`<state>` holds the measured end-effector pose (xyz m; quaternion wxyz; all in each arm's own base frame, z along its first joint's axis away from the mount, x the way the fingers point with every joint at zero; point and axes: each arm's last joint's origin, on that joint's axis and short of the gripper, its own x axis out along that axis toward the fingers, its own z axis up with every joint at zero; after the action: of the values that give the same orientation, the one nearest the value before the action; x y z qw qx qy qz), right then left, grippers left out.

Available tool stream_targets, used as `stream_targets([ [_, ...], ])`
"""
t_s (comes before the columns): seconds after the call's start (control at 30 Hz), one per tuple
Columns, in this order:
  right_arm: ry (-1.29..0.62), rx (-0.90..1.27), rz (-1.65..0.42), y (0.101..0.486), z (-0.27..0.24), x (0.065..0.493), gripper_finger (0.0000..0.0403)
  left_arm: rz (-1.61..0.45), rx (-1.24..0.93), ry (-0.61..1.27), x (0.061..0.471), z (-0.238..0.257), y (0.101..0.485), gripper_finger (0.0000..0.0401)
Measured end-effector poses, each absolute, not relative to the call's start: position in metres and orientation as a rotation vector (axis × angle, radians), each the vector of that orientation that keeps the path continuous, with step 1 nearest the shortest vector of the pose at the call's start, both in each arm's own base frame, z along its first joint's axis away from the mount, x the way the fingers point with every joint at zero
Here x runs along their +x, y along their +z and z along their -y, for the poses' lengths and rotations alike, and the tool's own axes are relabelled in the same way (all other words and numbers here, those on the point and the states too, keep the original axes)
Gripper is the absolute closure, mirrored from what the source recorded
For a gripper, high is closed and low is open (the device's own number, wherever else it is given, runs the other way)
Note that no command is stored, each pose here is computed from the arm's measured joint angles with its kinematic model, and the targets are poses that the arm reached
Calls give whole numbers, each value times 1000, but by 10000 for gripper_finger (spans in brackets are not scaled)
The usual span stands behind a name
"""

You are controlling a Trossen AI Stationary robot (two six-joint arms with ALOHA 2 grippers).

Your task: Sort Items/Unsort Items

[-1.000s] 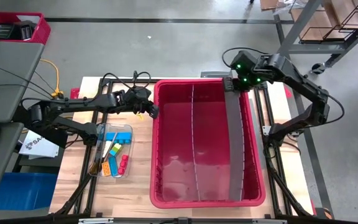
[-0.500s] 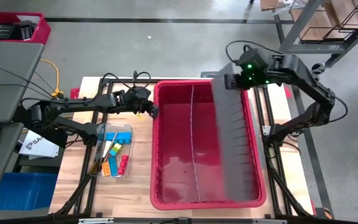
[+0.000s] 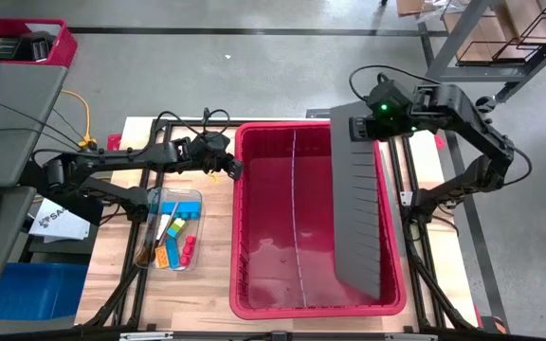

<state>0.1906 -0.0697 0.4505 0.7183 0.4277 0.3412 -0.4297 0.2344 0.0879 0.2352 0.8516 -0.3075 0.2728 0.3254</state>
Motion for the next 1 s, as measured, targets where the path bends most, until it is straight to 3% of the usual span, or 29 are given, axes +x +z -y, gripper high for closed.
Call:
stream_targets([
  [0.33, -945, 1009, -877, 426, 70, 199, 403, -576, -649, 680, 235, -88, 235, 401],
  [0.7, -842, 1044, -763, 455, 49, 178, 403, -532, -626, 689, 235, -92, 239, 401],
  [1.0, -855, 1012, -732, 458, 50, 170, 403, -451, -157, 653, 230, -95, 315, 401],
])
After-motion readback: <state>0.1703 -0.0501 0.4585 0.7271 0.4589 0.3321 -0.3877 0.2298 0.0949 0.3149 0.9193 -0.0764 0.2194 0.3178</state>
